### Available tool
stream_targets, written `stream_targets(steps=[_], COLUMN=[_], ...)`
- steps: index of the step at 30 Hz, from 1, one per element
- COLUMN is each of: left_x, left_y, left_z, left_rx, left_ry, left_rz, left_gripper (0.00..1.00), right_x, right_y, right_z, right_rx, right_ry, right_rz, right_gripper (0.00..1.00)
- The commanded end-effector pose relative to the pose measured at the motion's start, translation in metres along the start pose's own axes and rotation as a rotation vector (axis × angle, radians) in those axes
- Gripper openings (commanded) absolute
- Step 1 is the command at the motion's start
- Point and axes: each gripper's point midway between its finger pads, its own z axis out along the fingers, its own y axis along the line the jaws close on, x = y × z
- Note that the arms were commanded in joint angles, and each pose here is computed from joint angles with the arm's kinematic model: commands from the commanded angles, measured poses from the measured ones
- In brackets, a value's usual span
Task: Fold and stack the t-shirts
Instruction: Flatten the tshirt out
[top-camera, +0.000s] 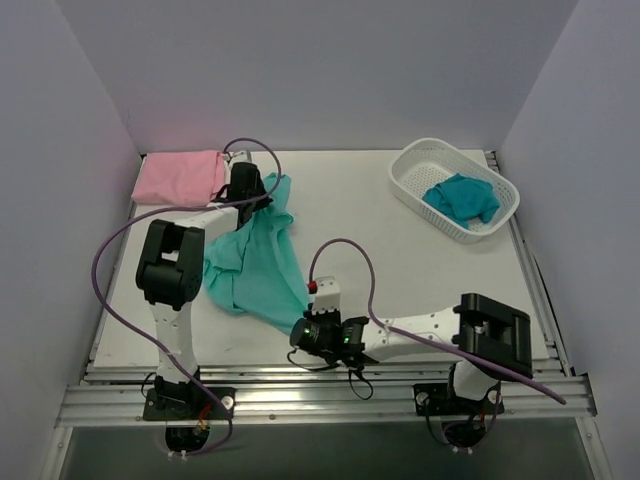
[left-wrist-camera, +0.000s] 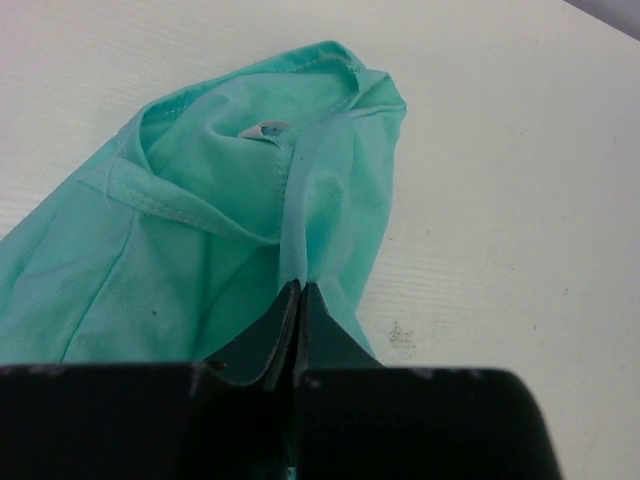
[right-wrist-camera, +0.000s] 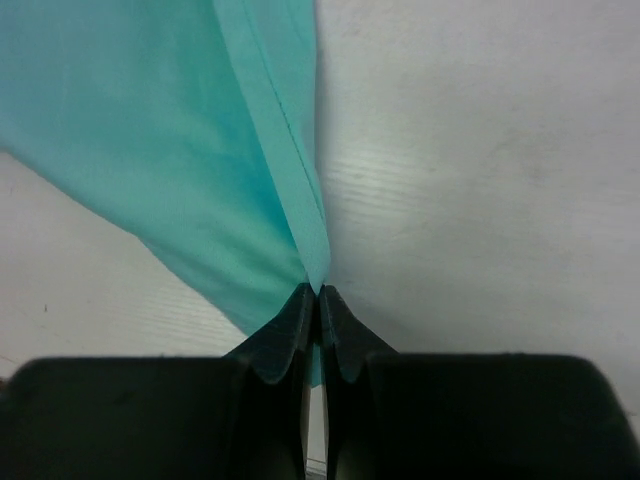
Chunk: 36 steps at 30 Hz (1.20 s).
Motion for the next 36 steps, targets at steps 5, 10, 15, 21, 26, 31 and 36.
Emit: stream_targets(steps=[5, 10, 15, 21, 26, 31, 36], left_x=[-0.087, -0.123, -0.150, -0.170, -0.177, -0.199, -0.211], left_y=[-0.023, -0.041, -0.069, -0.079, -0.073, -0.077, -0.100], left_z=[-0.098, -0.190, -0.305, -0.431, -0.511, -0.598, -0.652], left_rx=[0.023, 0.021, 0.112, 0.292, 0.442, 0.648, 0.872], left_ry=[-0.213, -0.289, -0.407, -0.475, -0.516, -0.631, -0.705], left_rz=[0.024, 0.078, 0.117, 0.071, 0.052, 0.016, 0.016], left_gripper=[0.02, 0.02, 0.02, 0.02, 0.02, 0.02, 0.02], right_x=[-0.131, -0.195, -0.236, -0.270, -0.311, -0.354, -0.400], right_y=[-0.096, -0.166, -0.210, -0.211, -0.220, -0.195, -0.155], right_z=[-0.100, -0.187, -0.263, -0.312, -0.365, -0.410, -0.456], right_rx=[0.214, 0.317, 0.230, -0.005, -0.152, -0.304, -0.507], right_ry=[-0.338, -0.509, -0.571, -0.643, -0.789, -0.914, -1.052], right_rz=[0.113, 0.127, 0.276, 0.392, 0.479, 0.449, 0.409], right_gripper=[0.00, 0.00, 0.00, 0.00, 0.00, 0.00, 0.00])
